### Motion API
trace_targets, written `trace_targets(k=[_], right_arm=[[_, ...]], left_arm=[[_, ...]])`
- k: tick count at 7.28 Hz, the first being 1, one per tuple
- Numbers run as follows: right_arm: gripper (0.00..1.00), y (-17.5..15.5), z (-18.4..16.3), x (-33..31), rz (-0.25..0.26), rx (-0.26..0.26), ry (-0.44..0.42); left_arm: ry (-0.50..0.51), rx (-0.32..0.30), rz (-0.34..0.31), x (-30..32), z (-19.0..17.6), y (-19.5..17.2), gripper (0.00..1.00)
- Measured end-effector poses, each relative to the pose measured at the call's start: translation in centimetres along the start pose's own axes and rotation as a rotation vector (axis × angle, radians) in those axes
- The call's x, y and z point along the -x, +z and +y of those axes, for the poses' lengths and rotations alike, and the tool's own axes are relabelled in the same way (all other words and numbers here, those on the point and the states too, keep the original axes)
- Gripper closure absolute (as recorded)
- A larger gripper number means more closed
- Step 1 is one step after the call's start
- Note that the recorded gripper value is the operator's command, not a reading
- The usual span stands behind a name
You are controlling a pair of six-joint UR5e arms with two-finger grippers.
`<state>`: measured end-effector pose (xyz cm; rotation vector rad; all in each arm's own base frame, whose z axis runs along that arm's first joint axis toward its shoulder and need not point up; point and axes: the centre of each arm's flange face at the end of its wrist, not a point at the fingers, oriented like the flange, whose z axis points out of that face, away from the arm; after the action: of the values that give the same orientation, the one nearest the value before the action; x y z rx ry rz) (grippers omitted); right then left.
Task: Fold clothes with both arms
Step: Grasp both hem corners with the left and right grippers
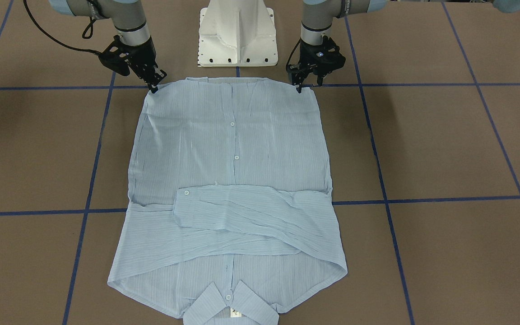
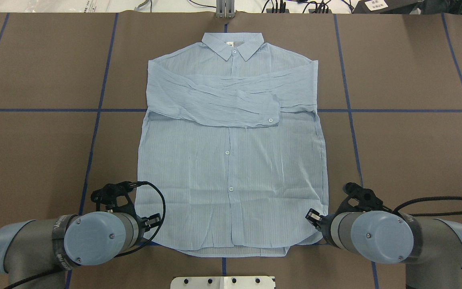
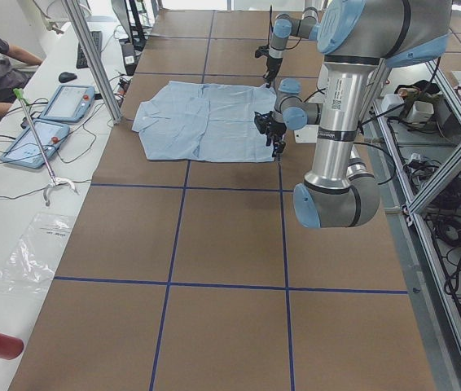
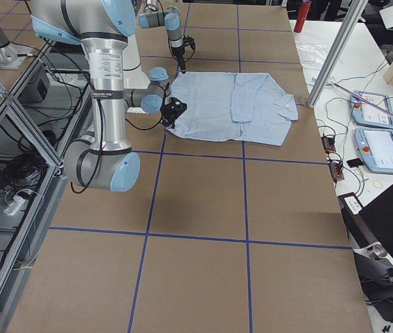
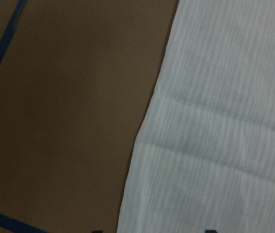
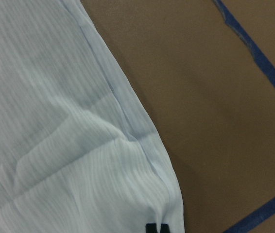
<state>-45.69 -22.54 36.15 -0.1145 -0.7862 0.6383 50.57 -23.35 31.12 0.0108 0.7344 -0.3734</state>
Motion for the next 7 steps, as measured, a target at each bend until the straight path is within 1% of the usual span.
trace_targets(k=[1, 2, 3, 4, 7], right_arm=[[1.0, 0.08, -0.02, -0.04, 0.001, -0.001, 0.0], [1.0, 0.11, -0.02, -0.04, 0.002, -0.001, 0.0], [1.0, 0.13, -0.02, -0.04, 0.002, -0.001, 0.0], [1.0, 0.13, -0.02, -0.03, 0.002, -0.001, 0.0], [1.0, 0.14, -0.02, -0.04, 0.002, -0.001, 0.0]], left_arm=[[0.002, 0.001, -0.01, 0.08, 0.08, 0.58, 0.39], [0.003, 0.002, -0.015, 0.15, 0.11, 0.87, 0.53], [0.003, 0.002, -0.017, 0.18, 0.14, 0.98, 0.63], [0.001, 0.002, -0.018, 0.23, 0.14, 1.07, 0.65], [-0.007, 0.002, -0.026, 0.39, 0.13, 1.38, 0.65]])
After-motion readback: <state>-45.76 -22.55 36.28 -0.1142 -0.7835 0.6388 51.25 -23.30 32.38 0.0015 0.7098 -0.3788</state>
